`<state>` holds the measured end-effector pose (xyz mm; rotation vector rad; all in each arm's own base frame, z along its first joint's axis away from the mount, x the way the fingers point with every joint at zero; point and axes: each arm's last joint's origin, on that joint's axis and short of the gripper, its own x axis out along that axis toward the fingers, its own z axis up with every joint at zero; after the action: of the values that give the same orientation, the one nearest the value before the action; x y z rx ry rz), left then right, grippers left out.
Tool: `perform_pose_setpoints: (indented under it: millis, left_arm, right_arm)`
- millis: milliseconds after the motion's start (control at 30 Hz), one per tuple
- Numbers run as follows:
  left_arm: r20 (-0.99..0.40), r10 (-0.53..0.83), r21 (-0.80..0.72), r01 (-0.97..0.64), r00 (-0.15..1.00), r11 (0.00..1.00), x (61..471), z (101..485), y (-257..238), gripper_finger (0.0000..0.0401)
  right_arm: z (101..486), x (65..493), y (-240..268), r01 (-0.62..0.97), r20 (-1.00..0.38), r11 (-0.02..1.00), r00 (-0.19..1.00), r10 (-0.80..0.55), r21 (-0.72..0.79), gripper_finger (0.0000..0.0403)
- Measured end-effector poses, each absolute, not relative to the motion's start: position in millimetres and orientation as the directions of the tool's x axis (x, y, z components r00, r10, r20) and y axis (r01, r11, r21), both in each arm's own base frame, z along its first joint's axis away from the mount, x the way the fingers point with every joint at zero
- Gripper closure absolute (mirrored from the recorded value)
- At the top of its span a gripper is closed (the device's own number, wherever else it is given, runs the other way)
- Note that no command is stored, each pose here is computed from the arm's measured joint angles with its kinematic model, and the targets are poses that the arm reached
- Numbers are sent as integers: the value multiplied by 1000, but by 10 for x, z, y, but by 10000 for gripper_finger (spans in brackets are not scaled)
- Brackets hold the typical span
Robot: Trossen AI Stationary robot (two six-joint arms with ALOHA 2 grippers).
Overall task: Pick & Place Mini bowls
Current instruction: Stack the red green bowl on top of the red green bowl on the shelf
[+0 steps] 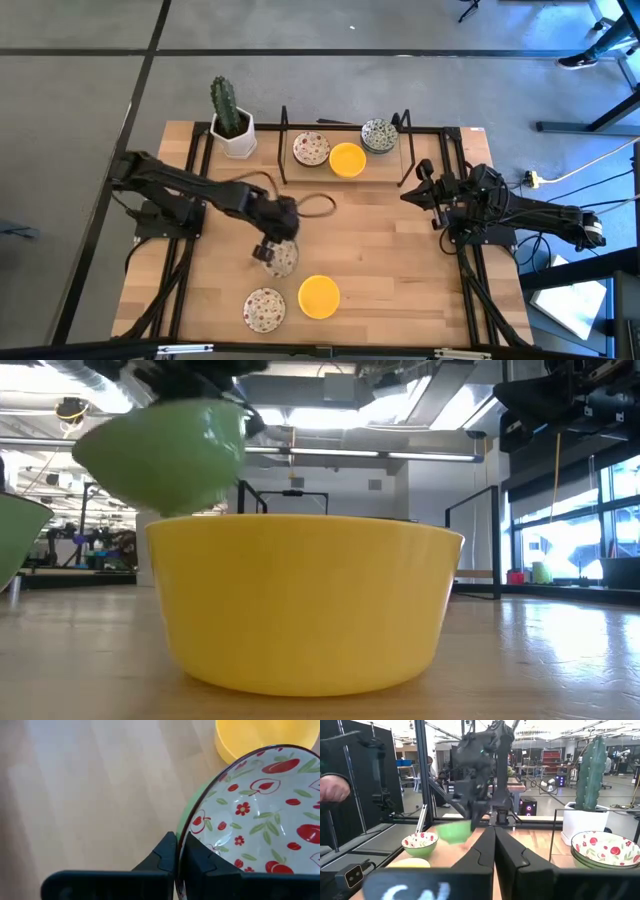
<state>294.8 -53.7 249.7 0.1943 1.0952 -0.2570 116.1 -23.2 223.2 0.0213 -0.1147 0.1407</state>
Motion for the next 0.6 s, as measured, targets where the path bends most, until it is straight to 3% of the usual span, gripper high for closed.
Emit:
perform_pose_setpoints:
  millis: [167, 367, 600]
  left_arm:
    - [-765, -163, -34, 213, 623, 976, 2505, 2632, -392, 395]
    - [-581, -140, -161, 55, 802, 985, 1992, 2388, -239, 395]
    - [-381, -70, -248, -29, 922, 968, 1598, 2043, -233, 394]
  right_arm:
    - [2232, 1160, -231, -142, 116, 990, 984, 139, 18, 398]
    - [2228, 1161, -231, -142, 113, 990, 984, 139, 23, 398]
    - [2223, 1161, -232, -141, 107, 990, 985, 138, 20, 398]
